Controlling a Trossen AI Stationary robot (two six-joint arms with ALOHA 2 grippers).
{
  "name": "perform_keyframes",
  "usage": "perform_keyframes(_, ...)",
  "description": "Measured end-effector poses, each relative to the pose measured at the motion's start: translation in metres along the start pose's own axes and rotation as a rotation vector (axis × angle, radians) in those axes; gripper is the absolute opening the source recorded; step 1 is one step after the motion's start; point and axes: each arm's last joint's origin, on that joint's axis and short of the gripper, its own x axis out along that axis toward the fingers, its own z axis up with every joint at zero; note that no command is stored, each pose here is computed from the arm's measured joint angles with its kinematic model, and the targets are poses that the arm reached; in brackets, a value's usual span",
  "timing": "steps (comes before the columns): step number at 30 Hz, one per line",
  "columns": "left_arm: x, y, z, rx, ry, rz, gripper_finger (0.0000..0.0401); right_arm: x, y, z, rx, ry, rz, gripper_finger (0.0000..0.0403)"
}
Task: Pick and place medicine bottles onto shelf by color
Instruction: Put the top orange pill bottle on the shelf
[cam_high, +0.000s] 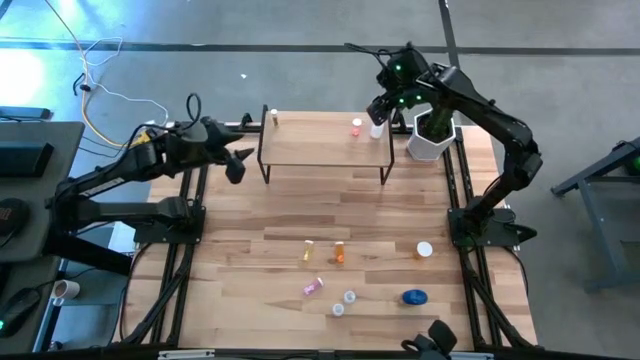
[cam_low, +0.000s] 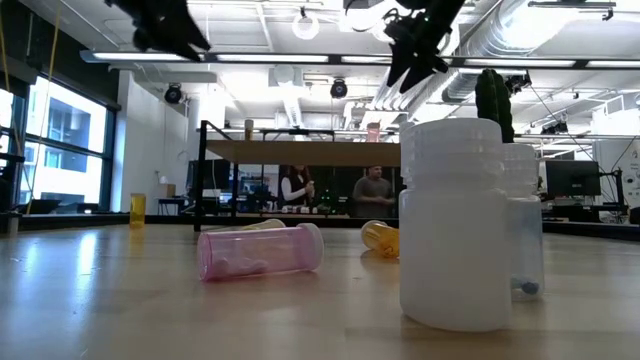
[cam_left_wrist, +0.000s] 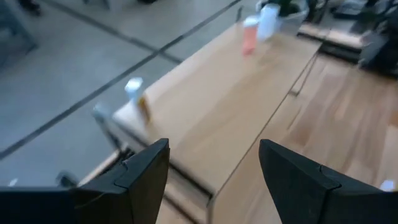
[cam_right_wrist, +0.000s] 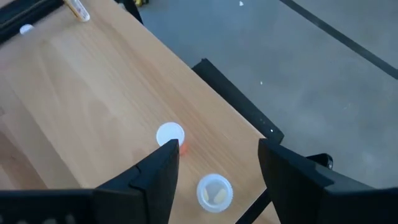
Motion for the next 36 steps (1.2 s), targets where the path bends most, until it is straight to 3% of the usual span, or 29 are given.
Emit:
perform_keyframes(17, 0.001, 0.023, -0.038, 0.032, 0.438, 0.203, 0.0239, -0.048, 0.001, 0.020, -0.002, -0.098, 0.006, 0.0209)
perform_keyframes(23, 0.004, 0.031, -0.041, -0.029, 0.453, 0.176, 0.0239, -0.052, 0.001, 0.019, 0.016, -0.078, 0.005, 0.0209)
perform_keyframes(32, 0.033, 0.035, -0.080, -0.190, 0.467, 0.208, 0.0239, -0.051, 0.001, 0.015, 0.016, -0.039, 0.003, 0.0209)
perform_keyframes(36, 0.036, 0.035, -0.082, -0.246, 0.450, 0.234, 0.0239, -0.051, 0.001, 0.015, 0.016, -0.039, 0.003, 0.0209)
